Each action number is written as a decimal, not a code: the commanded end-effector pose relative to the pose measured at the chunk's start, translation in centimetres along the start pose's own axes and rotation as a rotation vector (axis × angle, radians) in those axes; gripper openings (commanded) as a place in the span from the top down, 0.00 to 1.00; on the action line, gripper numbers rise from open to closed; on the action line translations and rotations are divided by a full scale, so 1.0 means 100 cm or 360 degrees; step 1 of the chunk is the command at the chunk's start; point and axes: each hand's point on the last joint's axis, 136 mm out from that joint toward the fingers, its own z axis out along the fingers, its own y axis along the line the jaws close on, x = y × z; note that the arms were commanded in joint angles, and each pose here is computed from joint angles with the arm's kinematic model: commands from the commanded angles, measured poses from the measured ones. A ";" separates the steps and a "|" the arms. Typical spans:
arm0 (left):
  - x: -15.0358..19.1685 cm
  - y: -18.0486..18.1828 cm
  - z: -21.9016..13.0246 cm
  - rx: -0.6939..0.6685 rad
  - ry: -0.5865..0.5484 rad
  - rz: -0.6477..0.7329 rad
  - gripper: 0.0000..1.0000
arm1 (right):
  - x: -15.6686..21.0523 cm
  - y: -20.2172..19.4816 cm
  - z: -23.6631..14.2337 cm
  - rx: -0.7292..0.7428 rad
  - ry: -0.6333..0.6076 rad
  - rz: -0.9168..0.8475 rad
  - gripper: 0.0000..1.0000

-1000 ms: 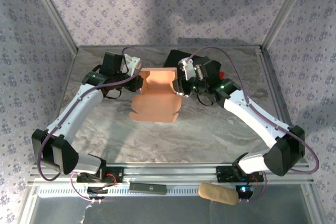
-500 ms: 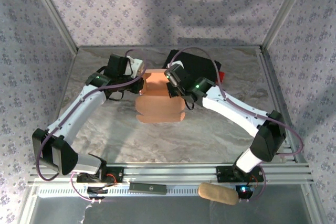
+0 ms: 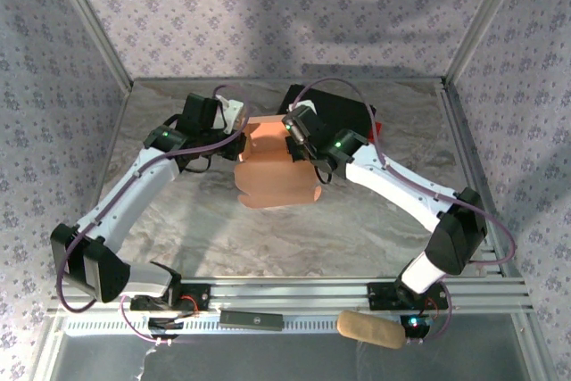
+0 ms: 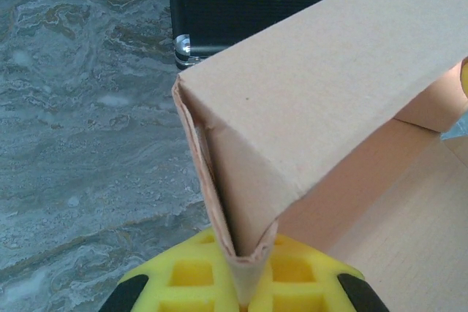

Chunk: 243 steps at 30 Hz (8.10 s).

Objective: Fold the paper box

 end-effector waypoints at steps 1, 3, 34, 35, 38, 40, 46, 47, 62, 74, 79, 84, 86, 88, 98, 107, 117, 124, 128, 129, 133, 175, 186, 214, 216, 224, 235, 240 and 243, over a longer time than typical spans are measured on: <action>-0.013 -0.036 -0.020 0.0221 -0.0092 0.0070 1.00 | -0.009 0.006 0.006 -0.0022 -0.0044 -0.0021 0.84; -0.013 -0.035 -0.020 0.0218 -0.0088 0.0067 1.00 | -0.006 0.002 0.008 0.0025 -0.0040 -0.0037 0.83; -0.013 -0.015 -0.014 -0.0057 -0.0111 -0.0043 1.00 | 0.006 -0.014 0.013 0.0183 -0.0094 0.0010 0.82; -0.013 -0.015 -0.014 -0.0060 -0.0112 -0.0049 1.00 | 0.007 -0.014 0.013 0.0191 -0.0089 0.0013 0.83; -0.014 -0.016 -0.015 -0.0100 -0.0124 -0.0068 1.00 | 0.007 -0.017 0.013 0.0237 -0.0087 0.0033 0.88; -0.014 -0.016 -0.015 -0.0139 -0.0125 -0.0086 1.00 | 0.008 -0.021 0.013 0.0297 -0.0072 0.0044 0.91; -0.015 -0.017 -0.014 -0.0263 -0.0132 -0.0117 1.00 | 0.012 -0.036 0.011 0.0467 -0.0027 0.0062 1.00; -0.016 -0.016 -0.014 -0.0279 -0.0136 -0.0128 1.00 | 0.012 -0.037 0.011 0.0472 -0.0028 0.0067 1.00; -0.009 -0.018 -0.012 -0.0314 -0.0091 -0.0155 1.00 | -0.014 -0.007 -0.018 0.0038 -0.0120 0.0094 0.62; -0.008 -0.018 -0.008 -0.0320 -0.0058 -0.0152 1.00 | -0.031 -0.014 -0.037 -0.0111 -0.0144 0.0185 0.53; -0.009 -0.020 -0.008 -0.0309 -0.0060 -0.0150 1.00 | -0.027 -0.023 -0.029 -0.0068 -0.0115 0.0203 0.63; -0.011 -0.022 -0.008 -0.0299 -0.0060 -0.0146 1.00 | -0.029 -0.022 -0.020 -0.0051 -0.0108 0.0197 0.72; -0.011 -0.022 -0.007 -0.0300 -0.0061 -0.0146 1.00 | -0.029 -0.022 -0.016 -0.0014 -0.0095 0.0187 0.72; -0.010 -0.022 -0.006 -0.0302 -0.0056 -0.0146 1.00 | -0.026 -0.021 -0.012 0.0035 -0.0085 0.0171 0.66; -0.007 -0.021 -0.002 -0.0301 -0.0046 -0.0143 1.00 | -0.017 -0.015 0.003 0.0094 -0.0061 0.0198 0.70; -0.002 -0.012 0.007 -0.0372 -0.0041 -0.0159 1.00 | -0.005 -0.021 -0.005 0.0237 0.0013 0.0276 1.00; 0.003 -0.016 0.031 -0.0298 -0.0132 -0.0118 0.82 | 0.004 -0.012 -0.003 0.0149 0.0085 0.0288 1.00; 0.009 -0.013 0.040 -0.0307 -0.0118 -0.0116 0.90 | 0.004 -0.015 -0.004 0.0154 0.0096 0.0306 1.00; 0.013 -0.007 0.039 -0.0412 -0.0106 -0.0097 0.97 | 0.004 -0.017 -0.004 0.0190 0.0111 0.0314 1.00; 0.014 -0.005 0.039 -0.0463 -0.0101 -0.0090 0.99 | 0.004 -0.016 -0.005 0.0202 0.0116 0.0310 1.00; 0.016 0.001 0.037 -0.0647 -0.0086 -0.0048 1.00 | 0.006 -0.017 -0.004 0.0249 0.0146 0.0326 1.00; 0.015 -0.011 0.011 -0.0742 -0.0276 -0.0050 0.58 | 0.019 -0.026 0.006 0.0251 0.0237 0.0473 1.00; -0.020 -0.018 -0.008 -0.0420 -0.0274 -0.0101 0.42 | 0.022 -0.026 0.012 0.0236 0.0281 0.0504 1.00; -0.014 0.009 0.039 -0.0809 -0.0200 0.0091 0.95 | 0.018 -0.020 0.009 0.0177 0.0300 0.0538 1.00; -0.016 0.008 0.037 -0.0843 -0.0216 0.0098 1.00 | 0.018 -0.020 0.009 0.0176 0.0302 0.0543 1.00; -0.018 -0.008 0.034 -0.0977 -0.0221 0.0163 0.76 | 0.025 -0.019 0.014 0.0192 0.0329 0.0610 1.00; -0.017 -0.045 -0.046 -0.0702 -0.0433 -0.0302 0.44 | 0.043 -0.025 0.030 0.0212 0.0406 0.0882 1.00; 0.013 -0.045 -0.092 -0.0566 -0.0518 -0.0724 0.41 | 0.055 -0.033 0.038 0.0220 0.0437 0.1085 1.00; 0.040 -0.039 -0.109 -0.0508 -0.0537 -0.0991 0.46 | 0.060 -0.036 0.041 0.0224 0.0442 0.1179 1.00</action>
